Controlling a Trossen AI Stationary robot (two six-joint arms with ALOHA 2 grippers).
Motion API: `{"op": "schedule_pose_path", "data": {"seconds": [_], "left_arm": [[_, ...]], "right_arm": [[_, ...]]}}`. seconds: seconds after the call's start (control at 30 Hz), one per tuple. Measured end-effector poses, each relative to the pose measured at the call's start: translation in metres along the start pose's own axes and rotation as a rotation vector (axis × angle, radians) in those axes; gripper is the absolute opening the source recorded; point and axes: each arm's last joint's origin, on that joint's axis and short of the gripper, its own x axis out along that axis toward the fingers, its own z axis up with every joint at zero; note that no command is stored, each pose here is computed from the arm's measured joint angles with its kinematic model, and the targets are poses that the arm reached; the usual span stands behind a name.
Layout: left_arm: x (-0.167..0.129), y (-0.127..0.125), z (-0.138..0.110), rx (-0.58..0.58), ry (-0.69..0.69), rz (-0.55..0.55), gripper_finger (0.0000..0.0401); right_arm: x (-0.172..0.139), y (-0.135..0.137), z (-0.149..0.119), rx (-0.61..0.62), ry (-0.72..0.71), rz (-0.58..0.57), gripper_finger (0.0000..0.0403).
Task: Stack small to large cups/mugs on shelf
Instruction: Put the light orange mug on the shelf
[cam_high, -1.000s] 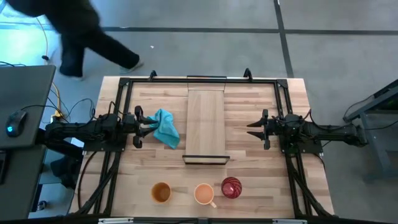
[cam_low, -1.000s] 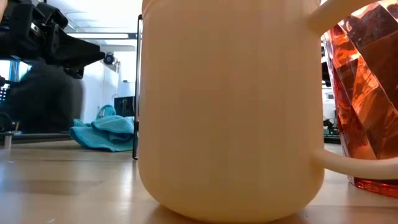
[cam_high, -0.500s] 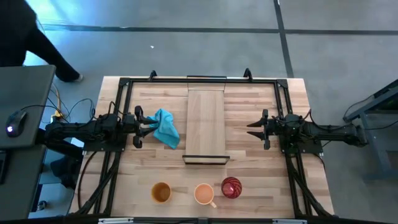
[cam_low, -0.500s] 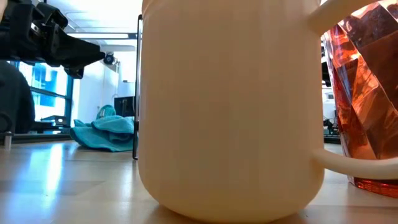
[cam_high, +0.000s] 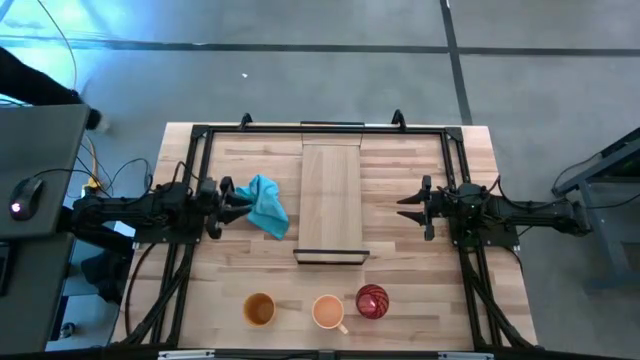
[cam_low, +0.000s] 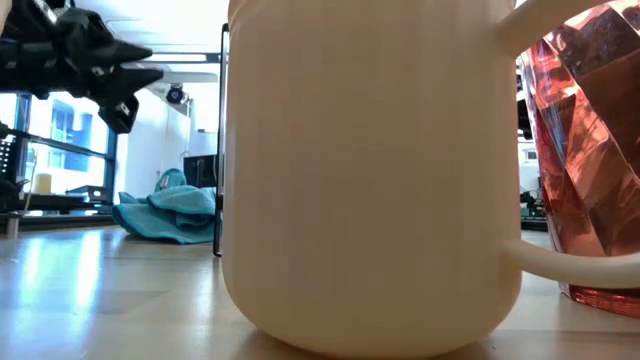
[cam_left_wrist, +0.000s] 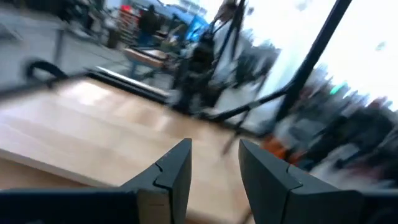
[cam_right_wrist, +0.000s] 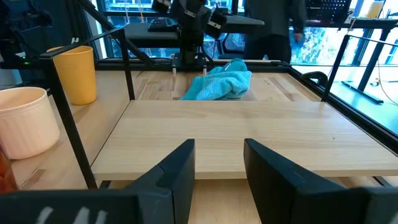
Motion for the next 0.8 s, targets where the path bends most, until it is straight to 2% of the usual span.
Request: {"op": "schedule_pose_path", "data": {"seconds": [0.13, 0.23, 0.43, 0.67, 0.8], "left_arm": [[0.000, -0.002, 0.005, -0.075, -0.056, -0.024, 0.0122], [-0.001, -0.005, 0.010, -0.094, -0.101, -0.049, 0.0122], [-0.001, -0.006, 0.013, -0.061, -0.134, -0.060, 0.0122], [-0.001, -0.006, 0.013, -0.139, -0.118, -0.087, 0.0122], [-0.001, -0.006, 0.012, -0.184, -0.110, -0.087, 0.0122]], "right_arm": [[0.000, 0.000, 0.003, -0.075, -0.032, 0.000, 0.0130], [-0.001, 0.000, 0.012, 0.023, -0.124, 0.000, 0.0130], [-0.002, -0.001, 0.017, 0.206, -0.177, 0.014, 0.0130], [-0.003, 0.000, 0.022, 0.641, -0.220, 0.089, 0.0130], [-0.003, 0.000, 0.023, 0.778, -0.229, 0.104, 0.0130]]}}
